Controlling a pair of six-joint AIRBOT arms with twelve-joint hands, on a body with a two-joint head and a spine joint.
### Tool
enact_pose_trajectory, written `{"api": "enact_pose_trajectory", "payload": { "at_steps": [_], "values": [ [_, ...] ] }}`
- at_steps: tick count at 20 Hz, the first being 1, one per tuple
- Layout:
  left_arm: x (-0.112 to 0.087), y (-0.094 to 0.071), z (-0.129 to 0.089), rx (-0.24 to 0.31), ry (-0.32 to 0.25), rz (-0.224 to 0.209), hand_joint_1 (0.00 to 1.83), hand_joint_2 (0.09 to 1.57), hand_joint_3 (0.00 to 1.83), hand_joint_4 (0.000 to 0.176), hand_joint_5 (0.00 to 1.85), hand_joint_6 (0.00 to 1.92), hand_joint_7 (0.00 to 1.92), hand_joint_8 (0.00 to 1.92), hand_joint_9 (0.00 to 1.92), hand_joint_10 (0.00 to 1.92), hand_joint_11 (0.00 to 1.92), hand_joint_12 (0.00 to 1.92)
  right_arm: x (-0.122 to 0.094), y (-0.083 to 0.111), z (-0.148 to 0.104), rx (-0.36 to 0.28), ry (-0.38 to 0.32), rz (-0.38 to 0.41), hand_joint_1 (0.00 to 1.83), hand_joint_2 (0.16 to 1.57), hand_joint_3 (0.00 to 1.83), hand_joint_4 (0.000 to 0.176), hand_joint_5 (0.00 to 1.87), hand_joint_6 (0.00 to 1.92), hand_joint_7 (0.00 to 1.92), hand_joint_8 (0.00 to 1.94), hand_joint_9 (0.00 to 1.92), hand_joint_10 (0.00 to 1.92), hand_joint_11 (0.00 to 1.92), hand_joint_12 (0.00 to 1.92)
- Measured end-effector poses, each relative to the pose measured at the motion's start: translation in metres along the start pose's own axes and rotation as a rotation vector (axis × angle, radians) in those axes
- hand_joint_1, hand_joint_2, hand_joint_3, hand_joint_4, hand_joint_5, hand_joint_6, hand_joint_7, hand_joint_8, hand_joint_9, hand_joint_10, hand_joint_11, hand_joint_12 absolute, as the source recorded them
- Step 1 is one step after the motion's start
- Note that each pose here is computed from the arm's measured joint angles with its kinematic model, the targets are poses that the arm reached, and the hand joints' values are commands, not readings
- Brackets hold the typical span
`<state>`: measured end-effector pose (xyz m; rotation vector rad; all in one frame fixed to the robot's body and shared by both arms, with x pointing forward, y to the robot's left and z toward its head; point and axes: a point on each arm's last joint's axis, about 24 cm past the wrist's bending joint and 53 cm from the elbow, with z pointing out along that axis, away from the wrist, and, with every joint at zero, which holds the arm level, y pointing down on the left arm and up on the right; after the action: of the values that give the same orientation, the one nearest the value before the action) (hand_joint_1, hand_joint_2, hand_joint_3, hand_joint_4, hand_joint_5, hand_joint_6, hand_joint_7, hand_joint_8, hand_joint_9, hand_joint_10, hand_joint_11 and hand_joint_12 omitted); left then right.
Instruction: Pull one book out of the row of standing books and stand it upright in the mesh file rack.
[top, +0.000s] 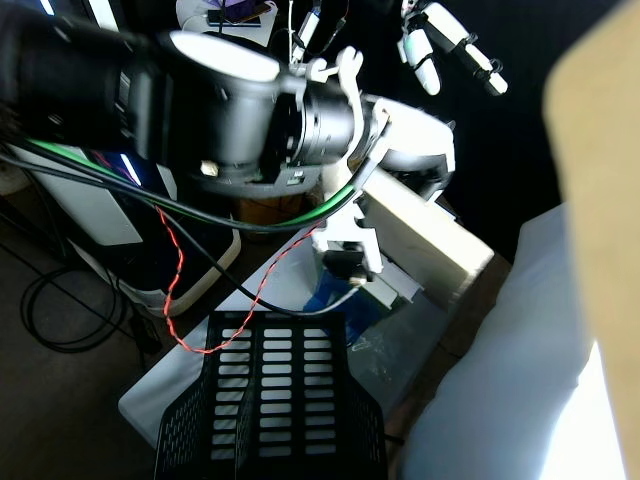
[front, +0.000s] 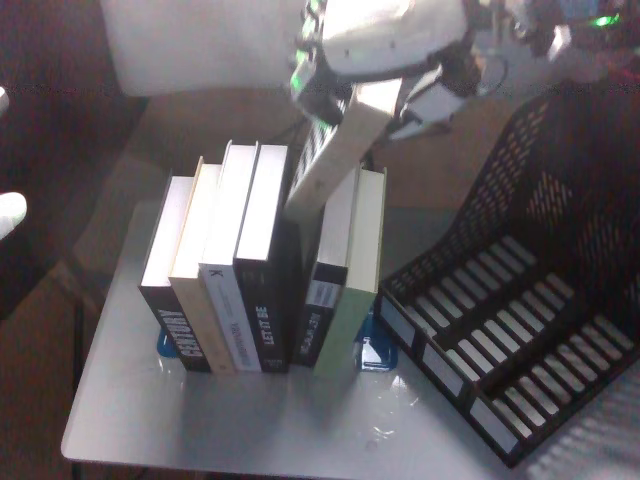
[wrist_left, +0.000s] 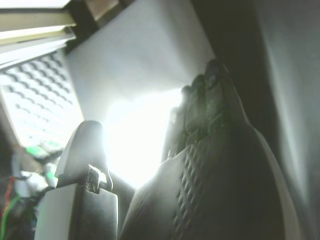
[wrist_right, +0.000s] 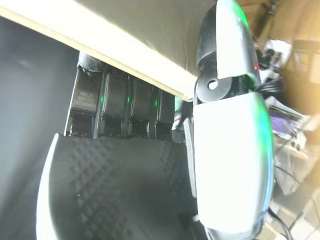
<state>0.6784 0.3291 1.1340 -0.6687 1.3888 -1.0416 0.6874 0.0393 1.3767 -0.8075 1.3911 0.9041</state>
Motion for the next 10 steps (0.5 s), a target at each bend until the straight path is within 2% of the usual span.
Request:
{"api": "enact_pose_trajectory", "payload": {
  "at_steps": [2,6,7,9,10],
  "values": [
    [-0.001,-0.001,0.002,0.004,-0.002,-0.001,0.53,1.41,0.0,0.051,0.02,0.01,0.0,0.0,0.0,0.0,0.0,0.0,-0.017,-0.006,-0.01,0.021,-0.033,-0.017,1.36,1.17,0.0,0.0,0.83,1.11,0.91,1.17,0.77,1.46,0.49,1.85],
    [0.001,-0.004,0.004,0.011,0.001,-0.004,0.53,1.41,0.0,0.054,0.03,0.01,0.0,0.0,0.0,0.0,0.0,0.0,-0.04,-0.017,-0.027,0.062,-0.077,-0.047,1.36,1.17,0.0,0.0,0.79,1.13,0.94,1.13,0.8,1.44,0.53,1.82],
    [0.002,-0.005,0.005,0.014,0.003,-0.005,0.54,1.41,0.0,0.05,0.03,0.01,0.0,0.0,0.0,0.0,0.0,0.0,-0.047,-0.018,-0.031,0.067,-0.091,-0.051,1.25,1.16,0.0,0.0,0.81,1.14,0.98,1.16,0.89,1.35,0.54,1.84],
    [0.002,-0.005,0.005,0.015,0.003,-0.004,0.54,1.4,0.0,0.056,0.03,0.01,0.0,0.0,0.0,0.0,0.0,0.0,-0.055,-0.016,-0.035,0.071,-0.105,-0.067,1.22,1.17,0.0,0.0,0.83,1.09,0.94,1.3,0.86,1.55,0.49,1.92],
    [0.002,-0.005,0.005,0.015,0.005,-0.004,0.54,1.4,0.0,0.057,0.03,0.01,0.0,0.0,0.0,0.0,0.0,0.0,-0.056,-0.016,-0.035,0.072,-0.108,-0.067,1.22,1.18,0.0,0.0,0.81,1.13,0.92,1.33,0.88,1.57,0.63,1.92]
  ]
}}
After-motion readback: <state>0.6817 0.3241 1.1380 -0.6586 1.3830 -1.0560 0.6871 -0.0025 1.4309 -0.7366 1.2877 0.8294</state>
